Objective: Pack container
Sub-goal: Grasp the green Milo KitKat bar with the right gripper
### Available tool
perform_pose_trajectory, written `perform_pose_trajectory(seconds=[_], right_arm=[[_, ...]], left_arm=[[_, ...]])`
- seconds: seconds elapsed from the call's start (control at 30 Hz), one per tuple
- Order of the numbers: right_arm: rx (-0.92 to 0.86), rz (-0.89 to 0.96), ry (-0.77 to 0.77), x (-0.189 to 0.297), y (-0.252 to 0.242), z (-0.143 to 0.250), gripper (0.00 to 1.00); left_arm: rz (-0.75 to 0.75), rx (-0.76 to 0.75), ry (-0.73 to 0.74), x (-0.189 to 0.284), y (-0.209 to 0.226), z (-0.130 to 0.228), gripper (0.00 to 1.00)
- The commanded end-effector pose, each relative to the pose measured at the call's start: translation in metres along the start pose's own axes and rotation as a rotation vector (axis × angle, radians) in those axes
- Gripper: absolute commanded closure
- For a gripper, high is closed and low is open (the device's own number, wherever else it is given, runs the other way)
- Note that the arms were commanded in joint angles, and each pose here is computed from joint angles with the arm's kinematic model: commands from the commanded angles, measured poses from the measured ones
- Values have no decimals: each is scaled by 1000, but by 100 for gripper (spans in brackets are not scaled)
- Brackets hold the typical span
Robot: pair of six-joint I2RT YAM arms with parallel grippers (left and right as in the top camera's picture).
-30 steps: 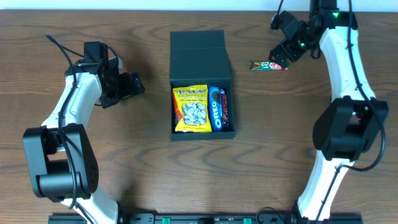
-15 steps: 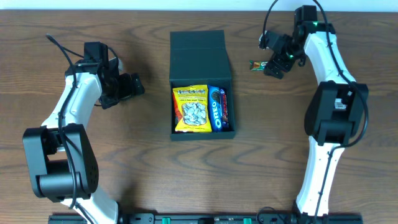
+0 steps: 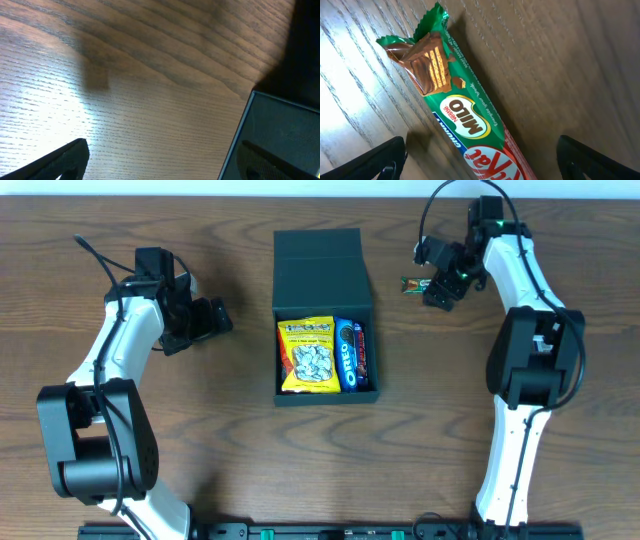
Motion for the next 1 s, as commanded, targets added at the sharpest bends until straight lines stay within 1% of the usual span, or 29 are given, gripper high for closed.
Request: perform_pose_trajectory(seconds=[0.0,0.27,0.4,0.5,0.63,0.7,0.77,0.8,0.97], right_arm=[[-11,-24,-3,-11,4,2,7],[-22,-58,-40,-21,9,-1,14],[-61,-72,-42,-25,11,0,23],[-70,-77,-52,-25,12,-2,31],[-110,-80,-54,-25,12,-3,39],[-114,-81,-54,-25,12,-4,46],[-125,-82,-54,-26,13,-5,56],[-124,-83,-54,-26,13,-6,63],[-138,-86,-53,-27,16,-11,73]], left_arm=[[-2,-6,11,-2,2,1,5],[-5,-7,19,-2,3,3,5],[-5,-7,21,-2,3,4,5],[-5,-7,22,-2,3,4,5],[-7,-10,26,-2,3,5,5],[-7,-12,27,-2,3,5,5],[-7,-12,28,-2,3,5,5],[-8,-12,28,-2,3,5,5],[-8,-12,28,-2,3,5,5]])
Point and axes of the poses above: each gripper's point midway between its finger pads, its own x axis back along the fingers, its own y axis along the line the jaws close on, z = x × y, the point moved 2 cm from there along x, back along the fingers, and after that the axes turned 6 degrees about x, right-handed, at the moved point
